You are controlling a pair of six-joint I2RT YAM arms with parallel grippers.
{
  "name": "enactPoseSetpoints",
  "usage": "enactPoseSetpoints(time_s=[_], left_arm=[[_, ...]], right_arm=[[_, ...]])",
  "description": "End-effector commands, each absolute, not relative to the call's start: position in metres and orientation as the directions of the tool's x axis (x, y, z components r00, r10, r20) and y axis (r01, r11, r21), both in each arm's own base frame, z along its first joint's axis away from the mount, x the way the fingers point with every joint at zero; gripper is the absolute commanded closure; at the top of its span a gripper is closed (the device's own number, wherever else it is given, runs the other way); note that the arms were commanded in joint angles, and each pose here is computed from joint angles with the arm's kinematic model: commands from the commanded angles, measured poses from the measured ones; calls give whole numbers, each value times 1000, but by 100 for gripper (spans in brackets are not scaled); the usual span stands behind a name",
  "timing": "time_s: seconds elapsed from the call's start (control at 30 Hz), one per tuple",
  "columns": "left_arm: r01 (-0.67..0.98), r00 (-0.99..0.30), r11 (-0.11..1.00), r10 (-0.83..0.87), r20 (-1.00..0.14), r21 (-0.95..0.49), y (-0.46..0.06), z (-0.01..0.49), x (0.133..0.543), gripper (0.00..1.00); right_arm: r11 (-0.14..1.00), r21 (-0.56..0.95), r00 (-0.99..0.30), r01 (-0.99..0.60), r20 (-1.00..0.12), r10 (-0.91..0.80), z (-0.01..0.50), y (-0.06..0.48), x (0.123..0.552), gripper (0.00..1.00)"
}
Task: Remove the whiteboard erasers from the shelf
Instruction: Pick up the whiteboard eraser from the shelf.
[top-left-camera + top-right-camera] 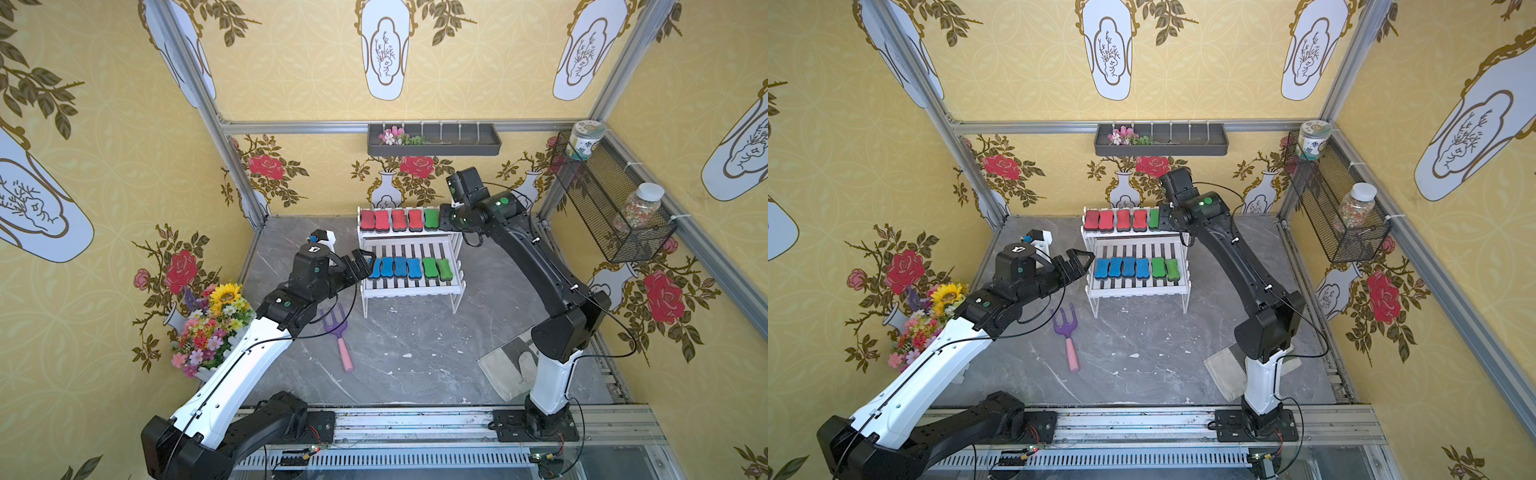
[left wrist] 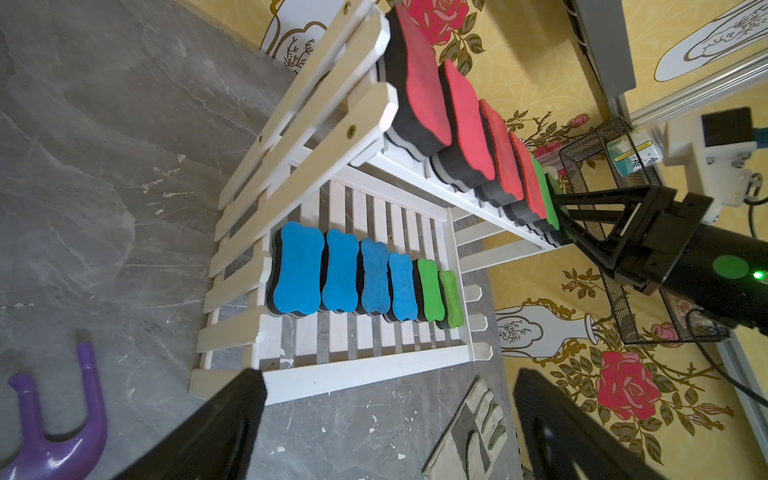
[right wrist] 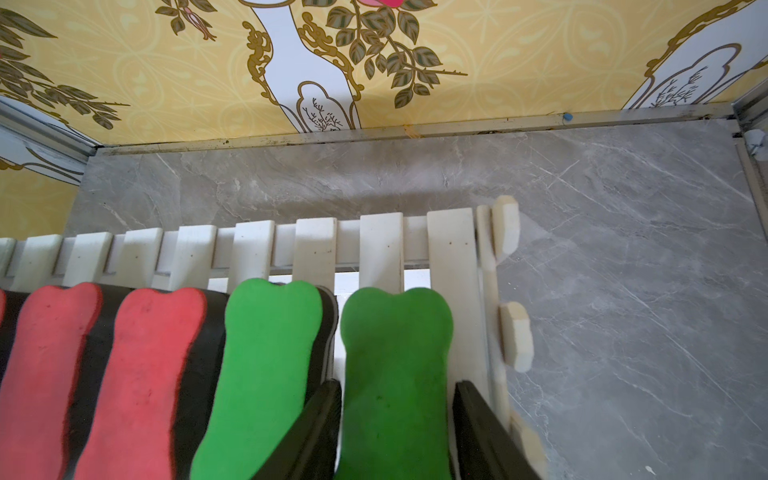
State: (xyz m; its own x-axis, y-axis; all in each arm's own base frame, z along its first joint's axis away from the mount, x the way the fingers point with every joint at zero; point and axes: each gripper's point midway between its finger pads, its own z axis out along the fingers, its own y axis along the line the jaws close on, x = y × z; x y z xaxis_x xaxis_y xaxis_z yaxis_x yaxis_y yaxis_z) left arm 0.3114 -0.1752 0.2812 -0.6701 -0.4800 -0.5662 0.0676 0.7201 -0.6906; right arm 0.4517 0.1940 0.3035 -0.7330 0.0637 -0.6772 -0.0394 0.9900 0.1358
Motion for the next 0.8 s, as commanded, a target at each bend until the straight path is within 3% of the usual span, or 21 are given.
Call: enactPoseSetpoints(time_s=[0.0, 0.17, 0.37, 0.53, 0.77], left_arm=[[70, -667, 724, -477, -572, -686, -174, 282, 311, 0], [72, -666, 721, -479, -571, -689, -174, 284, 311, 1], [81, -658, 712, -488, -574, -698, -174, 292, 310, 1], [84, -653, 706, -494, -574, -703, -172, 294, 306, 0], [64, -668, 693, -505, -547, -718, -169, 278, 294, 0]], right_arm=[[991, 128, -712, -39, -699, 62, 312, 192, 454, 54], [989, 138, -688, -50, -722, 66, 325, 190, 452, 60], [966, 218, -606, -138, -790, 91, 376, 197, 431, 61], [936, 276, -595, -219, -798, 96, 383, 207, 385, 61], [914, 278, -616, -296, -787, 40, 337, 218, 297, 61]])
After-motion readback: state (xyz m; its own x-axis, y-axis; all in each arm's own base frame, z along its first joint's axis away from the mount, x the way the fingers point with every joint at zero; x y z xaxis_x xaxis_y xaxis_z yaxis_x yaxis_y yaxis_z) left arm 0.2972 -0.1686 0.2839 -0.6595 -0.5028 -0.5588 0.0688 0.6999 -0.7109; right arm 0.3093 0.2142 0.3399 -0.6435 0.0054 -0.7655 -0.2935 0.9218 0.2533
